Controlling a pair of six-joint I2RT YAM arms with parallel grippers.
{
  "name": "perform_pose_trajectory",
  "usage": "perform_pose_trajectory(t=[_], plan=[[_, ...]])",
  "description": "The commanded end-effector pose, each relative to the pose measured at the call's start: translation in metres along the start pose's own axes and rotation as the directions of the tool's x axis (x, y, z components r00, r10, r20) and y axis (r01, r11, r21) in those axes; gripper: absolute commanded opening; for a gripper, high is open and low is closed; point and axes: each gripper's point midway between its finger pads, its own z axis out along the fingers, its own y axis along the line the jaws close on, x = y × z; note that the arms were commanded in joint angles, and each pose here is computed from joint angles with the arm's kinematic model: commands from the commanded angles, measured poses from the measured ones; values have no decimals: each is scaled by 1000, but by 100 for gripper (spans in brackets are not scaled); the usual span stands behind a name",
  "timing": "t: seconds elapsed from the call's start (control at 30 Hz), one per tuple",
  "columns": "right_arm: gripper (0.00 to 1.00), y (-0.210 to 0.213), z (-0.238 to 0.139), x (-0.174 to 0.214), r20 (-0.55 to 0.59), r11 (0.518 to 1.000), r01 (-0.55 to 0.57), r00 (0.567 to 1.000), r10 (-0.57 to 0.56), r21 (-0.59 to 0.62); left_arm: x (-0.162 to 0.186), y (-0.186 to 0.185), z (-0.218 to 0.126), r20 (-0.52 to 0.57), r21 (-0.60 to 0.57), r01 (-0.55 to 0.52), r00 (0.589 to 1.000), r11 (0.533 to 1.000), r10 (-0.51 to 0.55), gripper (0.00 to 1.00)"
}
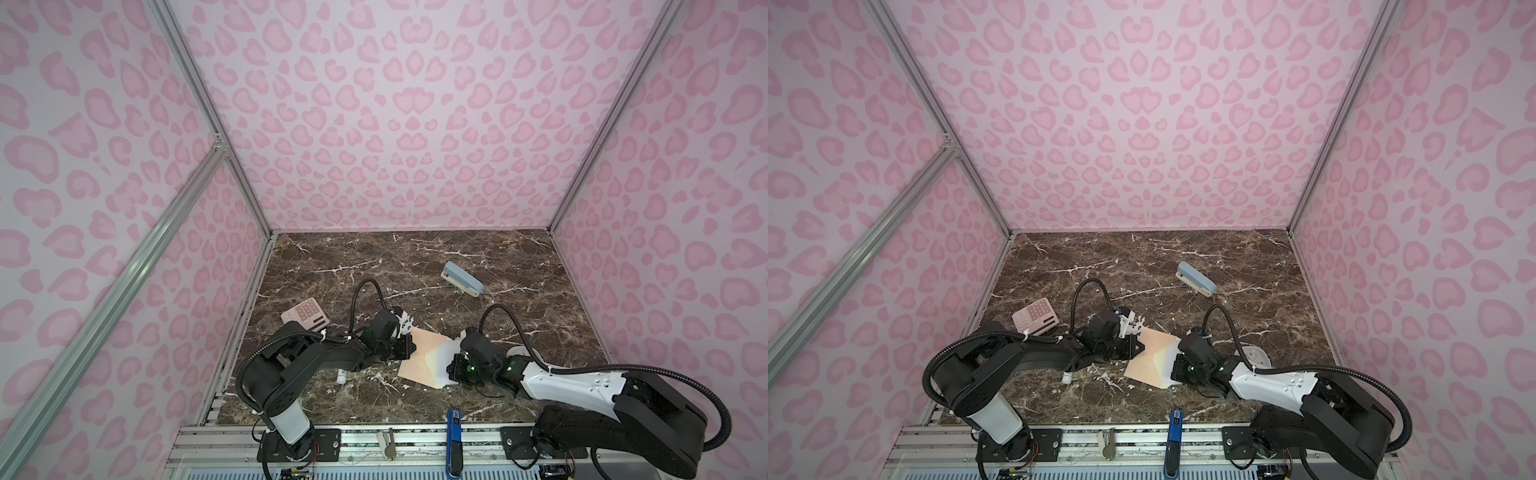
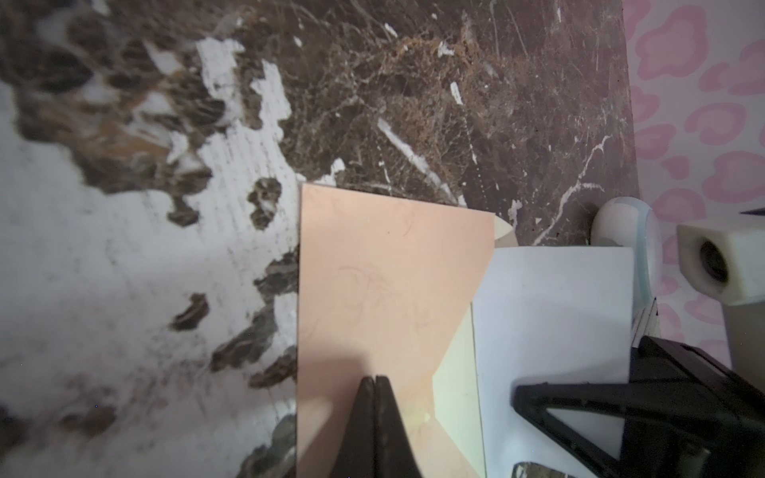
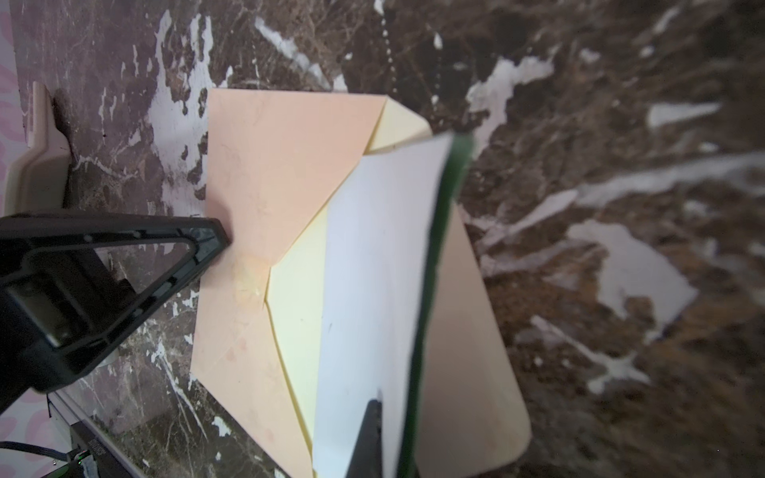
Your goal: Place the letter into the envelope and seal it
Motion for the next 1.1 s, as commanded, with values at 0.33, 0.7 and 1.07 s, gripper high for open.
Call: perform_pose_trajectory(t=[0.33, 0.7, 1.07], plan=[[0, 1, 4, 3, -11, 1000, 8, 1000, -8, 6, 27, 27, -1, -95, -109, 29, 995, 994, -40, 4], [0, 13, 11, 4, -24, 998, -27, 999, 26, -59, 28, 27, -3, -92, -107, 32, 995, 994, -42, 4], [3, 21, 17, 6, -39, 995, -29, 999, 25, -95, 29, 28, -3, -93, -107, 32, 995, 994, -42, 4]])
